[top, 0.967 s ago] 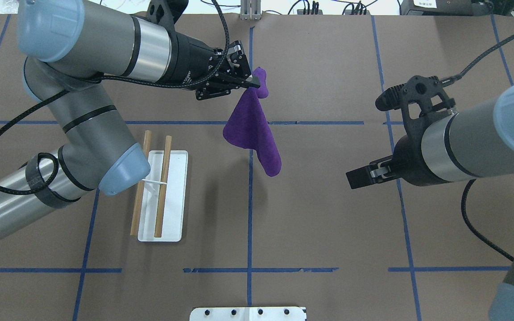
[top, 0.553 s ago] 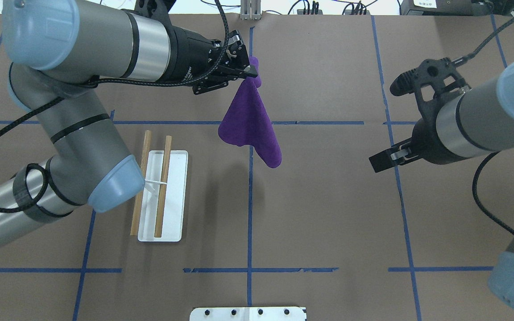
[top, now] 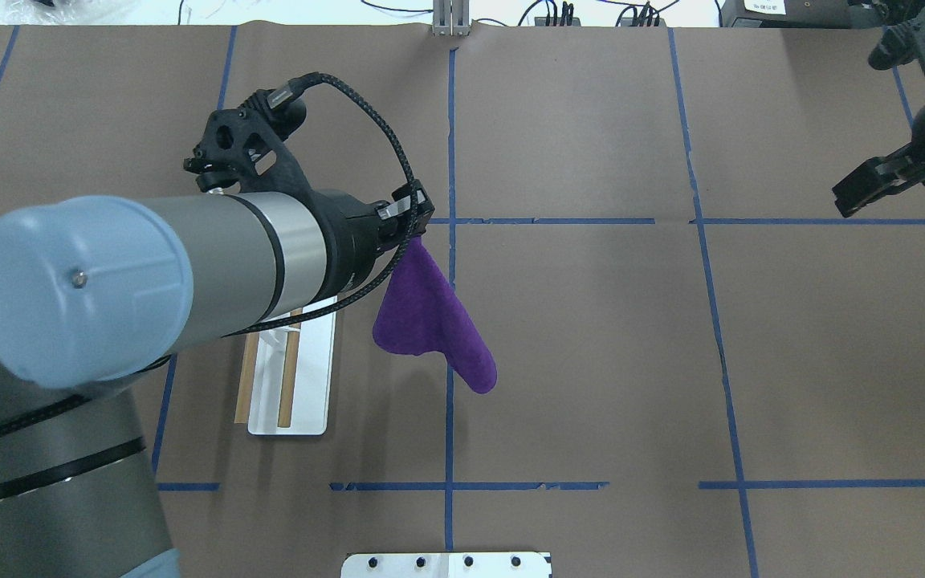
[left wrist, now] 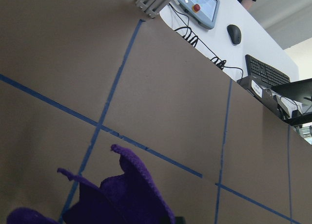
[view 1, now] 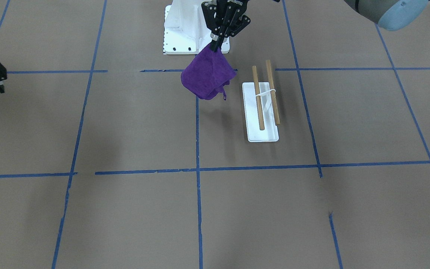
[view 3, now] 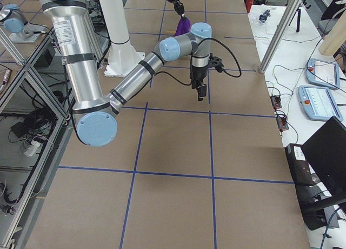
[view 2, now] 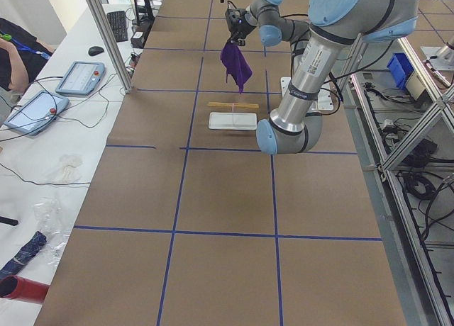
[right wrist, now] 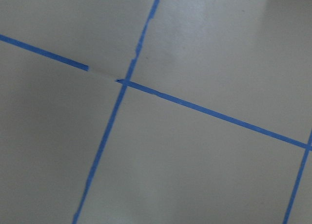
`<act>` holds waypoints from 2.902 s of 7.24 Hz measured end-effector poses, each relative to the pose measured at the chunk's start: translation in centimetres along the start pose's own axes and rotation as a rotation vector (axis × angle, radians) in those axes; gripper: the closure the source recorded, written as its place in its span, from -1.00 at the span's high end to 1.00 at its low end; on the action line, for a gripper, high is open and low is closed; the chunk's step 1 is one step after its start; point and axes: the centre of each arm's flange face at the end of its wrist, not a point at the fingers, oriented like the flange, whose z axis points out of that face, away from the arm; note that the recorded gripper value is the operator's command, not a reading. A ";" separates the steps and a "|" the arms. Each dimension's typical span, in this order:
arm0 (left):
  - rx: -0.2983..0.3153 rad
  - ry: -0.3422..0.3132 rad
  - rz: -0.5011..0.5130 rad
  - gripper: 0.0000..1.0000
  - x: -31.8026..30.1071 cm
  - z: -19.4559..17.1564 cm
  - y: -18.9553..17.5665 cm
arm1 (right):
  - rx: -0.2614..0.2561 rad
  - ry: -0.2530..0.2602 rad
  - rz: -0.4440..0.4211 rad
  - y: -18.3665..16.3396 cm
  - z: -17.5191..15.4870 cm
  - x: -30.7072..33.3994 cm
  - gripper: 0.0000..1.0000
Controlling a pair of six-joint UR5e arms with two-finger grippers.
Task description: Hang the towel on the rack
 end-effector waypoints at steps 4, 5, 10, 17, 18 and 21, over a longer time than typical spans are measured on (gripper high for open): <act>0.083 -0.219 0.100 -1.00 -10.1 -3.0 -4.3 | -0.042 -0.133 0.070 1.4 1.5 13.8 1.00; 0.100 -0.282 0.131 -1.00 -12.6 -2.6 -5.3 | -0.042 -0.144 0.089 1.8 1.6 14.9 1.00; 0.143 -0.553 0.278 1.00 -20.5 4.3 -7.4 | -0.022 -0.144 0.130 2.5 0.7 16.9 1.00; -0.078 -0.579 0.654 1.00 -23.4 4.8 -19.3 | -0.041 -0.132 0.164 7.1 6.3 21.7 1.00; -0.123 -0.578 0.706 1.00 -25.4 4.8 -24.2 | -0.042 -0.134 0.173 8.5 8.2 23.3 1.00; -0.292 -0.535 0.754 1.00 -34.3 3.3 -37.1 | -0.051 -0.137 0.210 10.2 11.5 26.6 1.00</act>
